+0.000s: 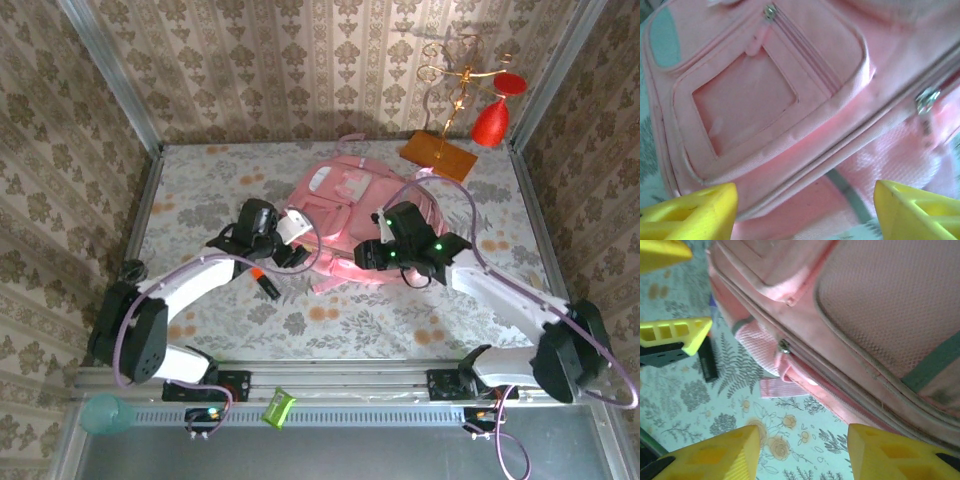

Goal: Pack books, pencil case, and school supplies into a backpack

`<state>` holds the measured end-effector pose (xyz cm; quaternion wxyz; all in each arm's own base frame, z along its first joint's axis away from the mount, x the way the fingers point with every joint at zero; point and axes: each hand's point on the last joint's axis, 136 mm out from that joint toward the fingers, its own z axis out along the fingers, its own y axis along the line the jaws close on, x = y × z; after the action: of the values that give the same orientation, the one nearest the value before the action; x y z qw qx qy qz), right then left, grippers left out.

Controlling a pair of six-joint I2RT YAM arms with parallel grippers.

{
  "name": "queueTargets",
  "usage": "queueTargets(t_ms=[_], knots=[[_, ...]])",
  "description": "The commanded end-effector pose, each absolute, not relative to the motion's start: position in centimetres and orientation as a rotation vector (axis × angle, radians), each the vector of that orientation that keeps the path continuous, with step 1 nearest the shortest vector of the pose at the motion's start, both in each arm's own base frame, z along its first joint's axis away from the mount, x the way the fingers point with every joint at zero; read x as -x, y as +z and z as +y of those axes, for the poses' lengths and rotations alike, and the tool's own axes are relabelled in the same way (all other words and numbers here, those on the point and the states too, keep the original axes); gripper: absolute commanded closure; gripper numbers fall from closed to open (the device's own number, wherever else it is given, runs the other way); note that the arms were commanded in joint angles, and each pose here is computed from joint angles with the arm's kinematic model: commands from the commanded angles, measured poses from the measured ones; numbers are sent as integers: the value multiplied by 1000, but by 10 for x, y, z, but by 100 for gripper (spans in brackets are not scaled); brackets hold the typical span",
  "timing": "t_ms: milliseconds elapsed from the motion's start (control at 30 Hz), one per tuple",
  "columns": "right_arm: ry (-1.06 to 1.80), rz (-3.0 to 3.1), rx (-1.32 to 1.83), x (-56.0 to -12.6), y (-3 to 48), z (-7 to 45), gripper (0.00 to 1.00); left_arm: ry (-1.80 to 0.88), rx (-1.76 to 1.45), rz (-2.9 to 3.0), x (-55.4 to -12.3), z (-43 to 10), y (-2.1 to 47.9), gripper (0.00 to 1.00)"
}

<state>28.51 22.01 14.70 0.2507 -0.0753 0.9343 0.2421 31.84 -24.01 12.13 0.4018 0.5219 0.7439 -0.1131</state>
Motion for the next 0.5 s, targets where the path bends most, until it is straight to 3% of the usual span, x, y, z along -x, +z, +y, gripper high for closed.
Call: queueTargets(t_ms=[0,300,467], knots=[[745,2528,212,-291,157,235,50,-126,-1724,1519,-326,-248,113,27],[799,2540,143,-282,141,234,50,-159,-1888,1378,-338,-271,87,36],[950,2523,99,-276,138,248,51,-114,-1927,1364,-344,-279,67,45]])
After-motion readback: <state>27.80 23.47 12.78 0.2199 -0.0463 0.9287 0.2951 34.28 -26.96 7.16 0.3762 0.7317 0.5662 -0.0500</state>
